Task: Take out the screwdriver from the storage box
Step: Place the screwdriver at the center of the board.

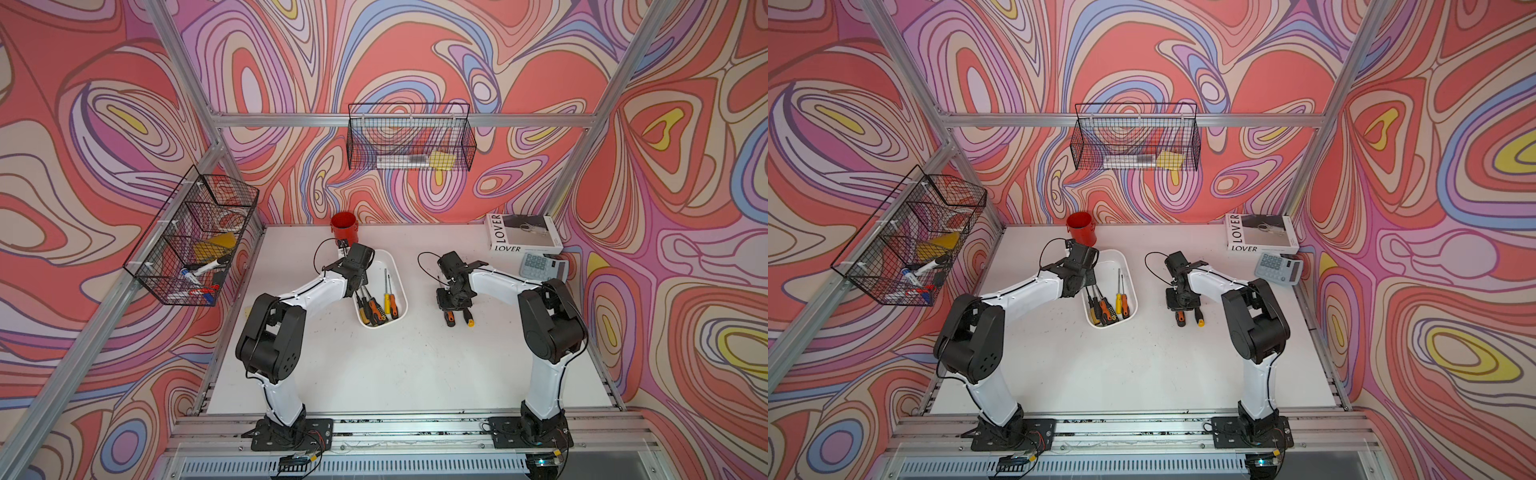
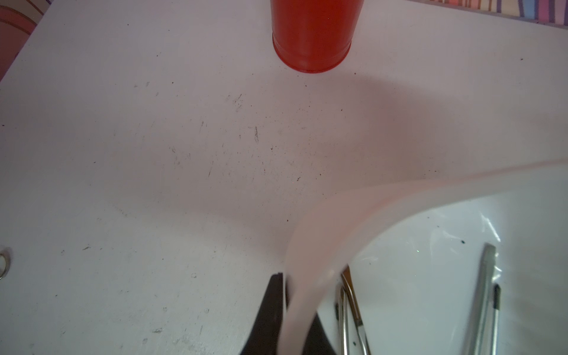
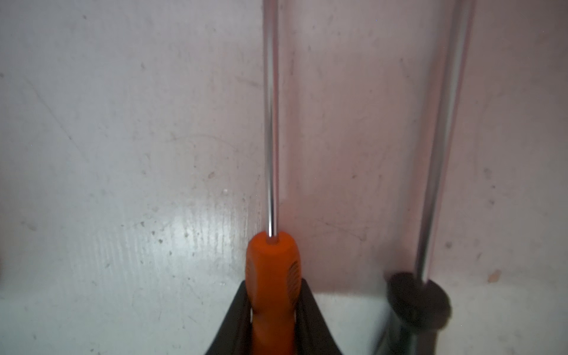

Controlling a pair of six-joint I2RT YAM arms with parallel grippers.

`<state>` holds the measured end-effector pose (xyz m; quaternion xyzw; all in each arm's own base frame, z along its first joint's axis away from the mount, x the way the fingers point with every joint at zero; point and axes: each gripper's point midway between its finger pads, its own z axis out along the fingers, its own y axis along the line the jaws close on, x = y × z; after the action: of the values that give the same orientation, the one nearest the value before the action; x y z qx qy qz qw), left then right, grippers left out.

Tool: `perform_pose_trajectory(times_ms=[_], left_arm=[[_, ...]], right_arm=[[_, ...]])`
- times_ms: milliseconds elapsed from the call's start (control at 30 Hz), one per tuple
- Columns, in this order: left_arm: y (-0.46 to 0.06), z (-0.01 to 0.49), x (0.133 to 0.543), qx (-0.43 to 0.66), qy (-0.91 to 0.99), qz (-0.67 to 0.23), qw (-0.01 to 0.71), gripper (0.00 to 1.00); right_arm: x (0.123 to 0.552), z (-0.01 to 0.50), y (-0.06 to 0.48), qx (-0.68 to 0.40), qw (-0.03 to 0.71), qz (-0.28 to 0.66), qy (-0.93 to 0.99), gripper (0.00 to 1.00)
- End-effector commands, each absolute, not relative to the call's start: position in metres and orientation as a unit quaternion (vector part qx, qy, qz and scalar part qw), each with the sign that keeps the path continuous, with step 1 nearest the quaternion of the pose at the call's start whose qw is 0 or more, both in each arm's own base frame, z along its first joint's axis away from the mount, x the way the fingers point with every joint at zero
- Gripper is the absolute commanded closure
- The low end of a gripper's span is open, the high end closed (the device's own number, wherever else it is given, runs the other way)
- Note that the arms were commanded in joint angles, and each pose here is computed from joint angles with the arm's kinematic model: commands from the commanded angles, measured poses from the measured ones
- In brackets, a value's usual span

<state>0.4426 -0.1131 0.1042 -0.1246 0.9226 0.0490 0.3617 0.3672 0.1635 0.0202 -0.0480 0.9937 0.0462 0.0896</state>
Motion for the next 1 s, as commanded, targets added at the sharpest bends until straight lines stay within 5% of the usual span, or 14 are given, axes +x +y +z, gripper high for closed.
perform_pose_trajectory(times_ms=[0,100,300,400,967], left_arm=[[-0.103,0.106,0.442,-0.117,0.922,0.081,0.361,1.00],[-0.103,0.105,0.441,-0.118,0.922,0.081,0.360,1.00],[-0.103,0.105,0.440,-0.118,0.922,0.081,0.360,1.00],[-0.102,0.105,0.440,-0.119,0.922,0.081,0.360,1.00],[-0.102,0.105,0.439,-0.119,0.922,0.082,0.360,1.00]], right_arm=[[0.367,0.011,0.165,-0.053,0.074,0.041,0.995,1.00],[0.368,0.007,0.164,-0.049,0.069,0.035,0.996,1.00],[0.369,0.007,0.161,-0.045,0.069,0.028,0.996,0.57],[0.372,0.012,0.162,-0.045,0.074,0.030,0.996,0.46],[0.406,0.082,0.181,-0.047,0.176,0.079,0.980,0.18]])
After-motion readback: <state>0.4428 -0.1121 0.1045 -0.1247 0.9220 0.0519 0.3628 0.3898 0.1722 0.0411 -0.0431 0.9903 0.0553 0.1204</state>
